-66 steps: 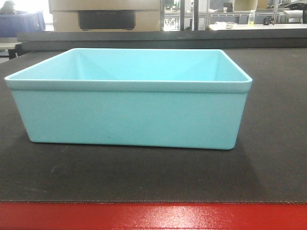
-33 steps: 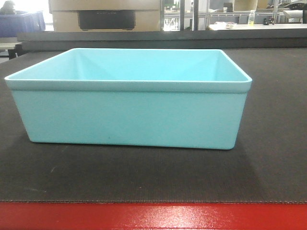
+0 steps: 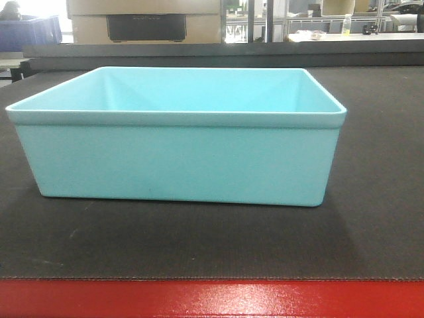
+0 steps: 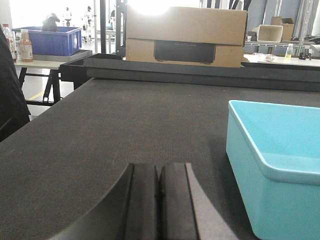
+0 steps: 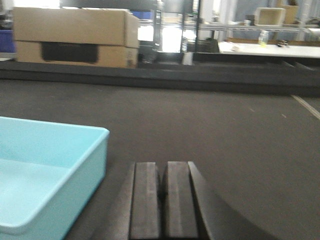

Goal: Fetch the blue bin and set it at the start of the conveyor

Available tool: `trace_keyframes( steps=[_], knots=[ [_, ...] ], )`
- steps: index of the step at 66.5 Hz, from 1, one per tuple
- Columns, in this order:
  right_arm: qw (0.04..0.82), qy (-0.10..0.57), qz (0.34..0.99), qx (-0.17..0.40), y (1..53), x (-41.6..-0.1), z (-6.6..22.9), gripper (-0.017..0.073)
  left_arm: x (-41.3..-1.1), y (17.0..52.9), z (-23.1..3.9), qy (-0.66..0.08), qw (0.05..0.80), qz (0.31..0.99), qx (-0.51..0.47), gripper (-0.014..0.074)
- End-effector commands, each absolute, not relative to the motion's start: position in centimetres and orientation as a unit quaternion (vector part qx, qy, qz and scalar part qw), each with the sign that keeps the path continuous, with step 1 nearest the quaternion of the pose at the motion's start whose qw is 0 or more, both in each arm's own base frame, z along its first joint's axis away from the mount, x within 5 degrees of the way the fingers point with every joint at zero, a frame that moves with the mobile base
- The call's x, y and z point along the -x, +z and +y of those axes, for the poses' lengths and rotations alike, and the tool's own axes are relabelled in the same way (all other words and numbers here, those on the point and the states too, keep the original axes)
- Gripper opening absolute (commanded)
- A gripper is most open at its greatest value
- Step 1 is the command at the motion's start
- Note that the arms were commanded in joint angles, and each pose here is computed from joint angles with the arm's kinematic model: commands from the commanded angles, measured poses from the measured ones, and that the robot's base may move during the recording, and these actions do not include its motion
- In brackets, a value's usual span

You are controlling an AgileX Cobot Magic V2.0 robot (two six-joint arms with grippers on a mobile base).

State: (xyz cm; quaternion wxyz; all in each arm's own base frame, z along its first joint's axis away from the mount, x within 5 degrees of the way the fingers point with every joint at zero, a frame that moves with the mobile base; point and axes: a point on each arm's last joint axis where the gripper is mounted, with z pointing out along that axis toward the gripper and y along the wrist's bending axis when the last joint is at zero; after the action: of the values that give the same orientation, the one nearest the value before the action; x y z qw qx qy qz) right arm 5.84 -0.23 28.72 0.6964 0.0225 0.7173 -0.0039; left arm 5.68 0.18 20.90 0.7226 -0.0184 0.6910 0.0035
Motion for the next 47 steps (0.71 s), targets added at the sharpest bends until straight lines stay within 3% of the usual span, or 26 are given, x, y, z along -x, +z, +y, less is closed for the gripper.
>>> trace_keyframes(
  steps=[1, 19, 31, 32, 47],
  knots=[
    [0.701, -0.020, 0.711, -0.052, 26.8, -5.5, -0.6, -0.0162, -5.6, 21.2, 0.2, 0.002, 0.731, 0.682, 0.022, -0.0111],
    [0.653, -0.036, 0.751, -0.092, 19.2, -5.5, -1.0, -0.0162, -5.6, 21.2, 0.2, 0.002, 0.731, 0.682, 0.022, -0.0111],
    [0.653, -0.036, 0.751, -0.092, 19.2, -5.5, -1.0, -0.0162, -5.6, 21.2, 0.2, 0.002, 0.732, 0.681, 0.022, -0.0111],
    [0.714, -0.042, 0.694, -0.087, 20.7, -5.6, -1.0, -0.0162, -5.6, 21.2, 0.2, 0.002, 0.732, 0.681, 0.022, -0.0111],
    [0.714, -0.042, 0.694, -0.087, 20.7, -5.6, -1.0, -0.0162, -5.6, 21.2, 0.2, 0.002, 0.733, 0.680, 0.022, -0.0111]
  ],
)
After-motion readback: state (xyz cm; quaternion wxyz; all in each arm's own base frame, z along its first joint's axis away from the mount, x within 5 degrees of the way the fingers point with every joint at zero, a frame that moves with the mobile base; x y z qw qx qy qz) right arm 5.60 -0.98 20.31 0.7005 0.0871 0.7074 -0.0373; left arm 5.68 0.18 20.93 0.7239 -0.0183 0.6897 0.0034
